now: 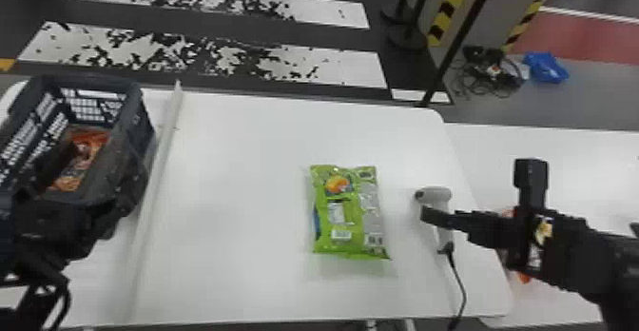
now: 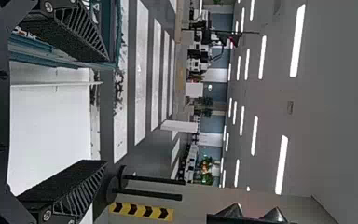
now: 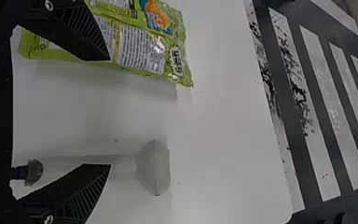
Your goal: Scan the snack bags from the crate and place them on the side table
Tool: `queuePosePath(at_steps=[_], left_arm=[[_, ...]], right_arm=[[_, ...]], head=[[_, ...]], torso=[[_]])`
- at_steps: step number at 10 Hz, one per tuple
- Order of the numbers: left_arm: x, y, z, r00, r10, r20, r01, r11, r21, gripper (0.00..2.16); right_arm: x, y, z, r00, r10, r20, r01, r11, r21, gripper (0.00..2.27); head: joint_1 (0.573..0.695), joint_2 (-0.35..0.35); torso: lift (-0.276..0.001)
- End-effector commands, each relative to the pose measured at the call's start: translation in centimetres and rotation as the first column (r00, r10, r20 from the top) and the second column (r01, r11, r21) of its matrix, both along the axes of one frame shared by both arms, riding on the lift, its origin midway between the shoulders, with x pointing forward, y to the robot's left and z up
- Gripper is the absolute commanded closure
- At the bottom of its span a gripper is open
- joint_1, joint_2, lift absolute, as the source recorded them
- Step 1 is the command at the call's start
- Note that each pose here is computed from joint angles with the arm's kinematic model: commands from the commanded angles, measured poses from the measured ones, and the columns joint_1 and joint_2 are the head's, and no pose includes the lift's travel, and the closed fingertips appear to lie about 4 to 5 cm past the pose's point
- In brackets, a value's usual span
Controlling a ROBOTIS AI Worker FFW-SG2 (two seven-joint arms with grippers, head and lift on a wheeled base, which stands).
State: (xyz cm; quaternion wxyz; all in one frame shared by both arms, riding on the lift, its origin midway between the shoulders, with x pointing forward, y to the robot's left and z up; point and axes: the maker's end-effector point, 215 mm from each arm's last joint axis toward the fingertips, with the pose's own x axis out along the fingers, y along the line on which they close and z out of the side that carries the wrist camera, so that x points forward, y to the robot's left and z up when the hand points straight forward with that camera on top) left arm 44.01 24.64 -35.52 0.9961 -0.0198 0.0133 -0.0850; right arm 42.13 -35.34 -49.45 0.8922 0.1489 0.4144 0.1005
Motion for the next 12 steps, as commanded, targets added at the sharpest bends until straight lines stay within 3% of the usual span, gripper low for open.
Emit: queuePosePath(at_steps=[1, 5, 8, 12], left_arm=[[0.0, 0.0, 0.0, 1.0, -0.001, -0.001, 0.001, 1.0, 0.001, 0.1], [-0.3, -0.1, 0.0, 1.0, -0.002, -0.003, 0.002, 1.0, 0.001, 0.1], [-0.5, 0.0, -0.3, 1.0, -0.003, -0.008, 0.003, 1.0, 0.005, 0.1], [-1.0, 0.3, -0.3, 1.0, 0.0, -0.005, 0.0, 1.0, 0.005, 0.1]], right_arm=[[-1.1, 2.2, 1.0, 1.0, 0.023, -0.016, -0.021, 0.993, 0.113, 0.07], [-3.0, 8.2, -0.8, 0.989, 0.131, -0.069, -0.115, 0.974, 0.195, 0.07], [-3.5, 11.3, -3.4, 0.97, 0.215, -0.11, -0.194, 0.965, 0.177, 0.07], [-2.3, 13.2, -5.7, 0.957, 0.271, -0.107, -0.257, 0.958, 0.125, 0.07]], head=[[0.695, -0.148], [0.695, -0.066], [0.695, -0.016], [0.695, 0.028]], torso=[[-0.05], [-0.05], [-0.05], [-0.05]])
